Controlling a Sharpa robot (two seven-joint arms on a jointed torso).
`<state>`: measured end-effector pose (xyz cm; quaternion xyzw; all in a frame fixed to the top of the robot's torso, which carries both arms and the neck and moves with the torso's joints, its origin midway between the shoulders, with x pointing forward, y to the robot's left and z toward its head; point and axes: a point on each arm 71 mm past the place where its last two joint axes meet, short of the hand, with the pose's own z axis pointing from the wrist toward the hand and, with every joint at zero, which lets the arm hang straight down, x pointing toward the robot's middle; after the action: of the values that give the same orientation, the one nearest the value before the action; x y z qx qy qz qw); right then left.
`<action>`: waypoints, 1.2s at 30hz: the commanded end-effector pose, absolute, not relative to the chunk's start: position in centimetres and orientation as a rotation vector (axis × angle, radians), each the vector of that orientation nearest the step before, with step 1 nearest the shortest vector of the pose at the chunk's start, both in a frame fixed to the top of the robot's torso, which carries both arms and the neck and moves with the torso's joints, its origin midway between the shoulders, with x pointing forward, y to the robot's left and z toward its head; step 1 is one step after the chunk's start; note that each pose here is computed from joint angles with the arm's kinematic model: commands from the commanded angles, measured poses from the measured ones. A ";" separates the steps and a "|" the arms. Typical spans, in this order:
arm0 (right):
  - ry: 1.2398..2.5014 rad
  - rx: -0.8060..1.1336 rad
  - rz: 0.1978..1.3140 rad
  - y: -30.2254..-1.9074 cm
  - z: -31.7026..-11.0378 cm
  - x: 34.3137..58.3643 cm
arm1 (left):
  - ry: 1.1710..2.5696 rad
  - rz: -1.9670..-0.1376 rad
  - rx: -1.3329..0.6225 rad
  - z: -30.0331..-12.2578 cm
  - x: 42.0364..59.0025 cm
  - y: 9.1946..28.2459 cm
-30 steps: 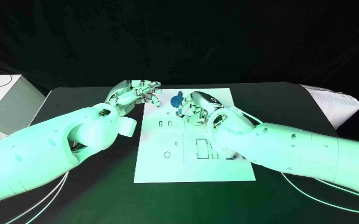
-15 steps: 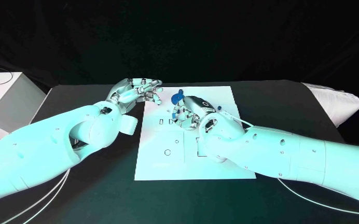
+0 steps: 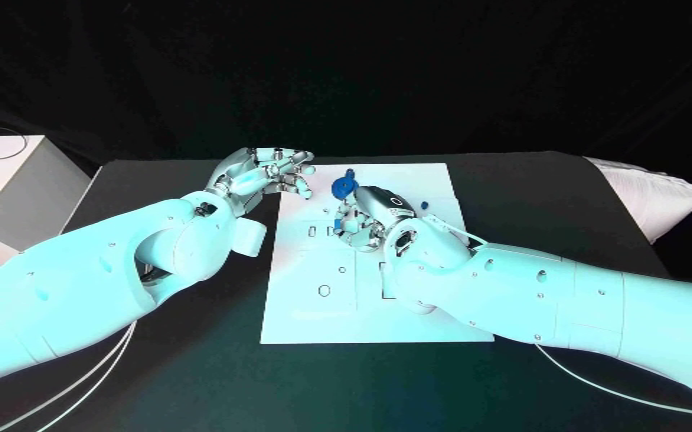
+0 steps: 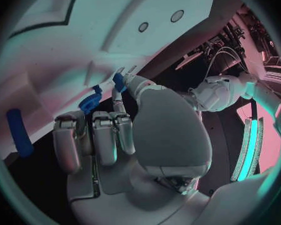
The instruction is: Assemble the parts on the task board
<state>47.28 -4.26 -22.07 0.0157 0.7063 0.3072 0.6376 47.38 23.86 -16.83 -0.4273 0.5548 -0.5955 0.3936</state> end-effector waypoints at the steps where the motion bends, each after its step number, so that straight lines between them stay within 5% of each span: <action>1: 1.622 0.014 0.679 -4.1 -22.3 47.3 | 1.416 -1.526 -1.072 -16.8 47.3 23.6; 36: 1.615 0.002 0.686 -3.9 -23.0 47.0 | 1.424 -1.528 -1.073 -16.9 47.3 23.6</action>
<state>47.15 -4.07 -23.00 0.0106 0.7098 0.2985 0.6379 47.41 23.85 -16.95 -0.4280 0.5569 -0.5941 0.3921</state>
